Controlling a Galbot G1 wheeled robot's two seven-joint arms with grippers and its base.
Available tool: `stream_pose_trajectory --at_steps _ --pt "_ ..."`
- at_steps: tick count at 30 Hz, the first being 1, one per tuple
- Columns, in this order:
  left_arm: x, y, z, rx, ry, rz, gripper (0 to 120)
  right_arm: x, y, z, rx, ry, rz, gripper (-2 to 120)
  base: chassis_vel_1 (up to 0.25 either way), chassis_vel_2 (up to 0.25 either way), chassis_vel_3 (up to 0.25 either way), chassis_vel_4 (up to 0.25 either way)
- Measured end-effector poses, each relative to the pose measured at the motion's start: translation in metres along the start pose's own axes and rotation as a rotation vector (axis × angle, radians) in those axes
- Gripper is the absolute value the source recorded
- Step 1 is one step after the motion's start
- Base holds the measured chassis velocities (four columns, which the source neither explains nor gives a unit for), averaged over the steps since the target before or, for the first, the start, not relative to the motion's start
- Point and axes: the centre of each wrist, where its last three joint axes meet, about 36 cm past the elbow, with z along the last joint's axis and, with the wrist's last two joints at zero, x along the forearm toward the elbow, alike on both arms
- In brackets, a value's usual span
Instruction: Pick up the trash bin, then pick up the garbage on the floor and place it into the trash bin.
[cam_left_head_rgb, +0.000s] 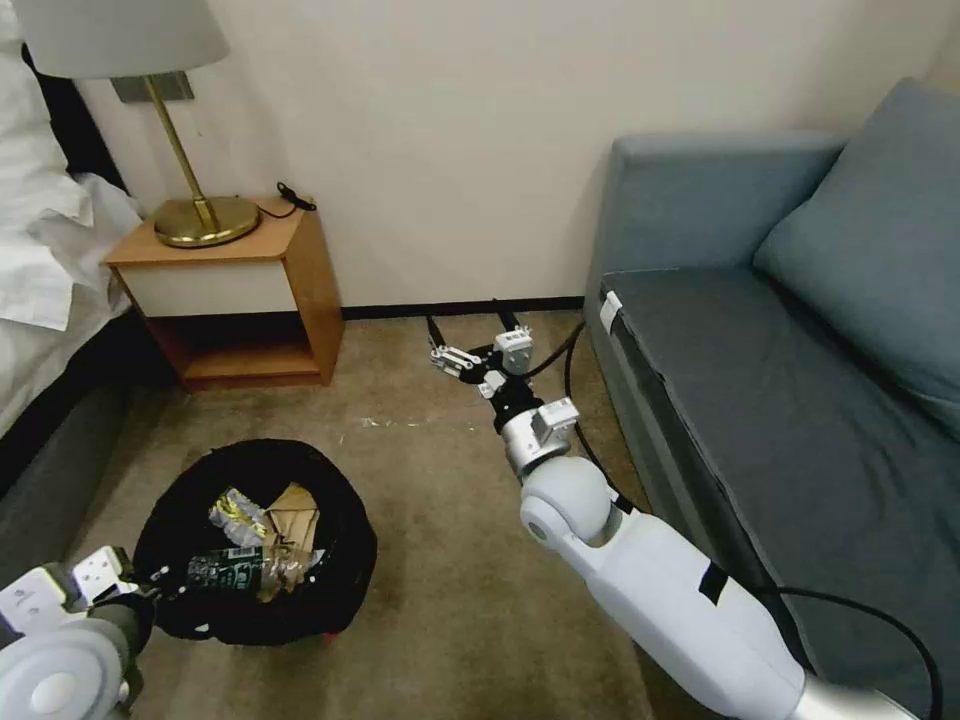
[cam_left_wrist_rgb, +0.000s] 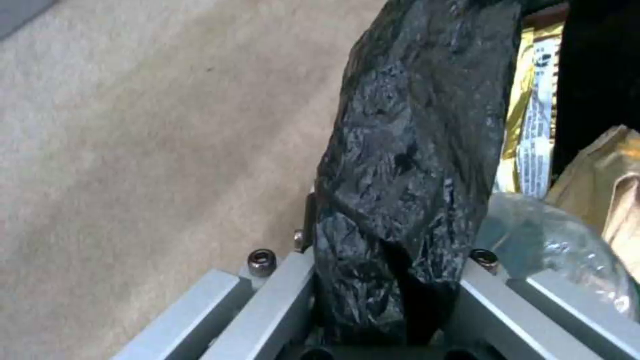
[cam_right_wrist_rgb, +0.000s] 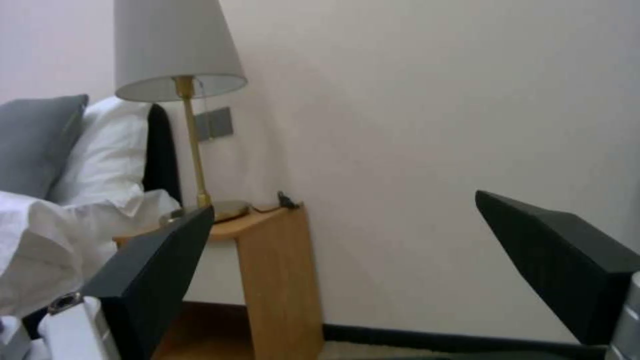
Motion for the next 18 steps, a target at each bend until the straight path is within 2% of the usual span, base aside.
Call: stream_pose_trajectory --at_steps 6,7,9,18 --pt "-0.005 0.004 0.000 0.004 0.008 -0.015 1 0.005 -0.002 0.002 -0.002 0.011 0.006 100 0.000 0.000 0.000 0.000" --pt "-0.015 0.010 -0.003 0.008 0.013 -0.045 1 0.009 -0.005 0.005 0.000 0.020 0.012 100 0.000 0.000 0.000 0.000" --pt "-0.020 0.014 -0.004 0.011 0.020 -0.057 1 0.011 -0.005 0.006 0.000 0.024 0.014 100 0.000 0.000 0.000 0.000" --pt "-0.034 0.021 -0.004 0.022 0.044 -0.076 1 0.016 -0.008 0.009 0.006 0.032 0.010 100 0.000 0.000 0.000 0.000"
